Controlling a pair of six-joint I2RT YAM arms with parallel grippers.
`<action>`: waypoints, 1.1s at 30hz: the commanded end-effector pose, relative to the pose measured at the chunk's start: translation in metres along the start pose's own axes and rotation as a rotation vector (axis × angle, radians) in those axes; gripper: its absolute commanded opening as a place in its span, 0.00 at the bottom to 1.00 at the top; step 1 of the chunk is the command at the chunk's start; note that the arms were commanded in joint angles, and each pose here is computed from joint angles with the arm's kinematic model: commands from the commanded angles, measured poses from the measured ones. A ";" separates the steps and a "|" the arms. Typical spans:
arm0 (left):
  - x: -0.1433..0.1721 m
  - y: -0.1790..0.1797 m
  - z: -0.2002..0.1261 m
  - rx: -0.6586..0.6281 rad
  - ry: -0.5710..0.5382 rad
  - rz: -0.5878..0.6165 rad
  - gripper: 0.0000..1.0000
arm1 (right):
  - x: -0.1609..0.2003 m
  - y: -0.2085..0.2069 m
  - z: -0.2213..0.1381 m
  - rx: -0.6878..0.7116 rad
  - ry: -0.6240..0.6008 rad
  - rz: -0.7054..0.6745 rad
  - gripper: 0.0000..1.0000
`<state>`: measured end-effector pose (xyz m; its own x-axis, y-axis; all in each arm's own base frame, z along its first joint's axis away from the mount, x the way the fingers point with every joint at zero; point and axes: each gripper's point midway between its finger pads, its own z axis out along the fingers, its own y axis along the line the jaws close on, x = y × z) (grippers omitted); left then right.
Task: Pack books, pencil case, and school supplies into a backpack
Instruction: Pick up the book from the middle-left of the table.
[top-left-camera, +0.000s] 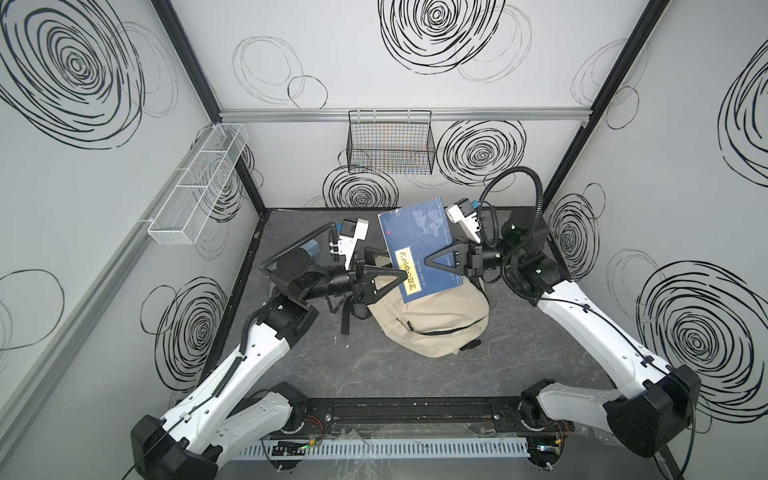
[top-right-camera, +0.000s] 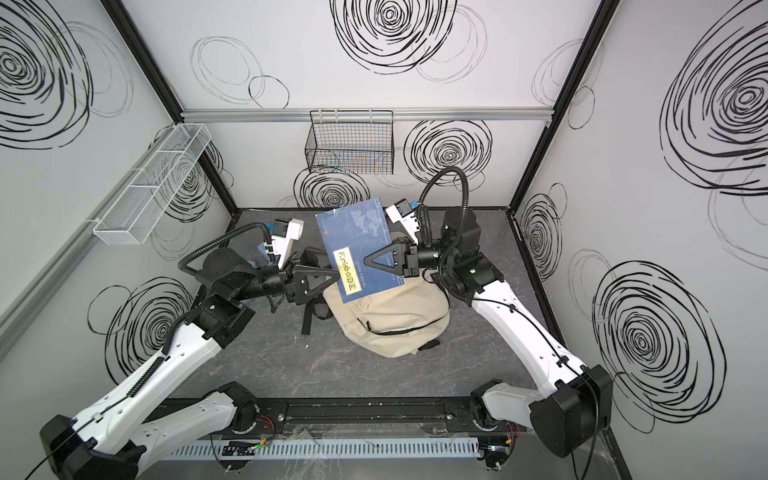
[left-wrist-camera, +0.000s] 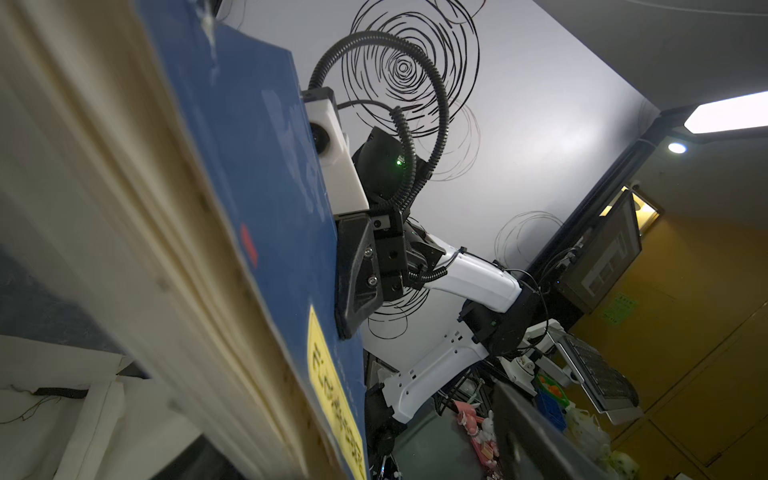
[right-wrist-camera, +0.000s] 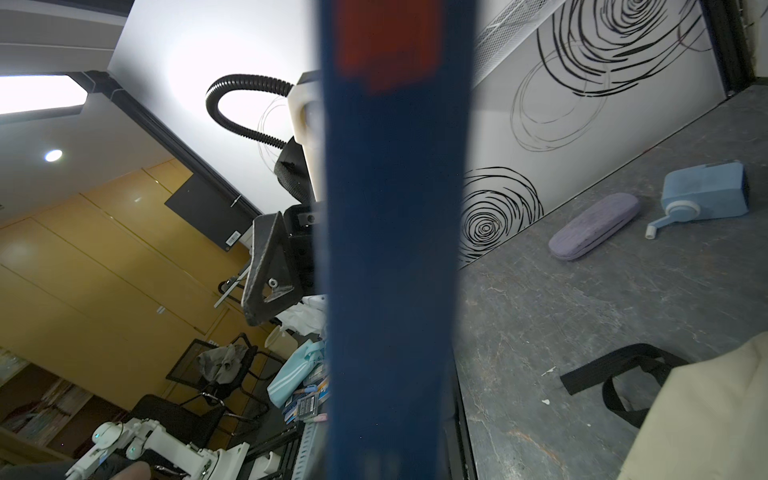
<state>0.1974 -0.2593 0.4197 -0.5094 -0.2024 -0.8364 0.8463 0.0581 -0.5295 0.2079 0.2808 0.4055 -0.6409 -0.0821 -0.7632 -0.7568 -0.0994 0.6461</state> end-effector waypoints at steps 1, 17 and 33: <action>-0.020 -0.028 0.000 0.078 -0.030 0.090 0.77 | 0.002 0.025 0.003 -0.062 0.026 -0.100 0.00; -0.042 -0.026 0.006 0.034 -0.046 0.116 0.17 | 0.005 0.026 0.009 -0.064 0.047 -0.095 0.00; -0.150 -0.085 -0.042 0.142 -0.653 0.205 0.00 | -0.117 0.023 -0.096 0.347 -0.687 -0.218 1.00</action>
<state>0.2375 -0.2250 0.5142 -0.3218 -0.5614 -0.7624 0.8558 0.1720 -0.4879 0.2879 0.2172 0.4546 -0.4872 0.3349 -0.8065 -0.7682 0.2749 0.5782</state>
